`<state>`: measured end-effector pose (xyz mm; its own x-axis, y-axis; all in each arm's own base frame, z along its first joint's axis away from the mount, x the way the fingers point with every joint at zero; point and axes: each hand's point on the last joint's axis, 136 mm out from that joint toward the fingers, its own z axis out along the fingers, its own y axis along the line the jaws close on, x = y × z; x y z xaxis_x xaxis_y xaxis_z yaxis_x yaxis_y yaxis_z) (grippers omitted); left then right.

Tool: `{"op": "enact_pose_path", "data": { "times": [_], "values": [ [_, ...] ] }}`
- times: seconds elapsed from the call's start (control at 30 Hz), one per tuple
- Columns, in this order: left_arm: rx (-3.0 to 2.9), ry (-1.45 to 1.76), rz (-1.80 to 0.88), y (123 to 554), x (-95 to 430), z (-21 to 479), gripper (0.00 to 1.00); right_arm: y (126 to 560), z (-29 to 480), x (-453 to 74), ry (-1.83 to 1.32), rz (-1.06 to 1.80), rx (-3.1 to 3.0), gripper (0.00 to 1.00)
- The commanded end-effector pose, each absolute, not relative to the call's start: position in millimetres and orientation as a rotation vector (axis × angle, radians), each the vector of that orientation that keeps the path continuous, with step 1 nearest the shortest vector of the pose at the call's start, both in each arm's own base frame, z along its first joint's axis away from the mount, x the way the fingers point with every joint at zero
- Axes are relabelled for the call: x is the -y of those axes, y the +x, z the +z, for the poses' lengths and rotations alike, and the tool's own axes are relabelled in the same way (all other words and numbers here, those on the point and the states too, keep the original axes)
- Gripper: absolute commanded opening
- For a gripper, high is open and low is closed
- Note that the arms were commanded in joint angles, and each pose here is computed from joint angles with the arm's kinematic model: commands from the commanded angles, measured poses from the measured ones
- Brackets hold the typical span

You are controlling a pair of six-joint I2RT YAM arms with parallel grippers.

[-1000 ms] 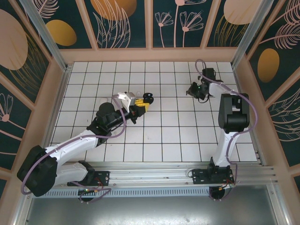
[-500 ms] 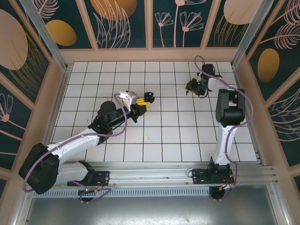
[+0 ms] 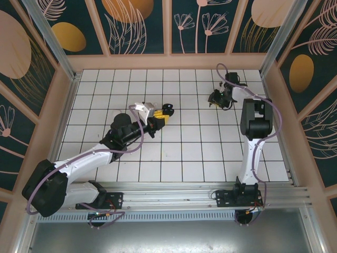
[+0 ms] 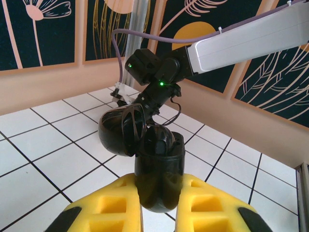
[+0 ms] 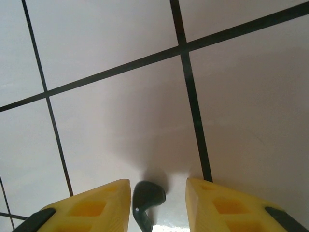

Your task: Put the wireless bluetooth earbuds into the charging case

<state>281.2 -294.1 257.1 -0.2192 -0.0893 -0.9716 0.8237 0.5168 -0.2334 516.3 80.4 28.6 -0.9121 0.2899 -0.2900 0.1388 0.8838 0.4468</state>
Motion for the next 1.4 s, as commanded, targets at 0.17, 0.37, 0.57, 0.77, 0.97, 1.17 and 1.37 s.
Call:
{"op": "enact_pose_path", "data": {
  "times": [0.17,0.37,0.57,0.77,0.97,1.17,1.37],
  "values": [
    [-1.531,0.665,-0.945,283,294,270,0.0,512,16,-94,0.248,0.57,-2.757,0.34],
    [-1.534,0.664,-0.939,282,292,269,0.0,509,15,-99,0.232,0.554,-2.773,0.3],
    [-1.536,0.659,-0.936,281,290,269,0.0,506,14,-106,0.218,0.537,-2.786,0.27],
    [-1.539,0.654,-0.931,280,288,268,0.0,506,15,-108,0.225,0.527,-2.791,0.23],
    [-1.538,0.653,-0.928,280,287,268,0.0,509,33,-106,0.259,0.519,-2.756,0.21],
    [-1.535,0.655,-0.932,279,288,270,0.0,511,61,-106,0.275,0.511,-2.696,0.2],
    [-1.538,0.658,-0.951,279,290,271,0.0,508,92,-110,0.281,0.51,-2.63,0.2]
  ]
}}
